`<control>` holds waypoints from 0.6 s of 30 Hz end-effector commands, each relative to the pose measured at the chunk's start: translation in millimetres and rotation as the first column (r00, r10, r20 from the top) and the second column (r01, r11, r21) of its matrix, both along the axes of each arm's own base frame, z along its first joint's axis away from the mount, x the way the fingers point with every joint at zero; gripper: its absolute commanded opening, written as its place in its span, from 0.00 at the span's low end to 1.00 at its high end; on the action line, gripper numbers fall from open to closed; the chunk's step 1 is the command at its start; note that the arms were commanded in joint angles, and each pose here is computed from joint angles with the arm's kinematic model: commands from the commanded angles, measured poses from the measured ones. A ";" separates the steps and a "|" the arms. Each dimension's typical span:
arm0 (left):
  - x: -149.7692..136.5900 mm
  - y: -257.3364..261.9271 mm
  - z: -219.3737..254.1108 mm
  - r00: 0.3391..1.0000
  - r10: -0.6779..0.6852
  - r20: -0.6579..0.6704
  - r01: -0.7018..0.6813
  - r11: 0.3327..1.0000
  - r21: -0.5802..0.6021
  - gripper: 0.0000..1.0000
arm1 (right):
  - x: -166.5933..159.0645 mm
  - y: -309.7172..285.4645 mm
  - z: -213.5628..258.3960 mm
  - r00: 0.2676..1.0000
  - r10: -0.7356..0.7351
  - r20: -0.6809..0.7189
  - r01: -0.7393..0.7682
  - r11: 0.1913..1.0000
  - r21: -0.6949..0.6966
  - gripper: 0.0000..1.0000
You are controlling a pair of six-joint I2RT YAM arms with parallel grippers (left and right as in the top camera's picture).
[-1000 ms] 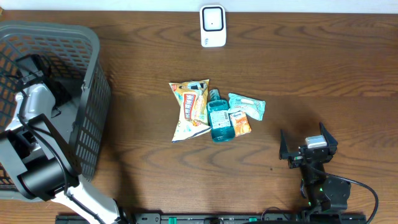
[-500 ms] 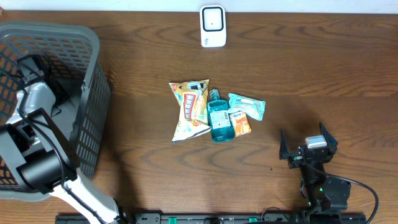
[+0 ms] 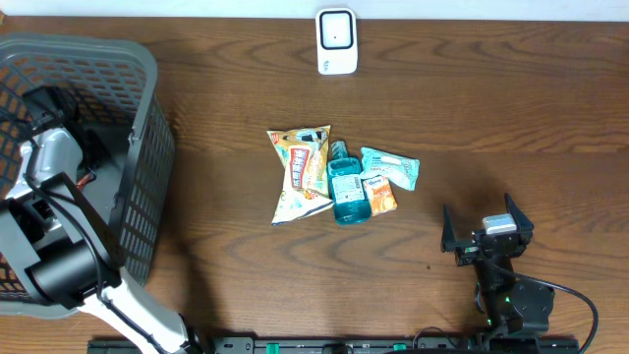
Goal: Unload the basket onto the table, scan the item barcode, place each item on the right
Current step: 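Lower the left gripper into the basket and grasp the red snack bar, then carry the red snack bar right of the wipes and release it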
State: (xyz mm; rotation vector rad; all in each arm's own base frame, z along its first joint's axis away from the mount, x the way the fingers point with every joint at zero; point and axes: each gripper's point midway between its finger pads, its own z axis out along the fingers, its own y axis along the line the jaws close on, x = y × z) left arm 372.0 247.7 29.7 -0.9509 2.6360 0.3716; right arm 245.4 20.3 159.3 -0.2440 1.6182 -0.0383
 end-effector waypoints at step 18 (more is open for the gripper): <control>-36.1 -51.8 239.2 0.858 -0.057 0.511 -0.002 0.993 0.114 0.07 | 0.0 0.1 -1.5 1.000 -0.001 -0.006 0.001 1.000 0.015 0.99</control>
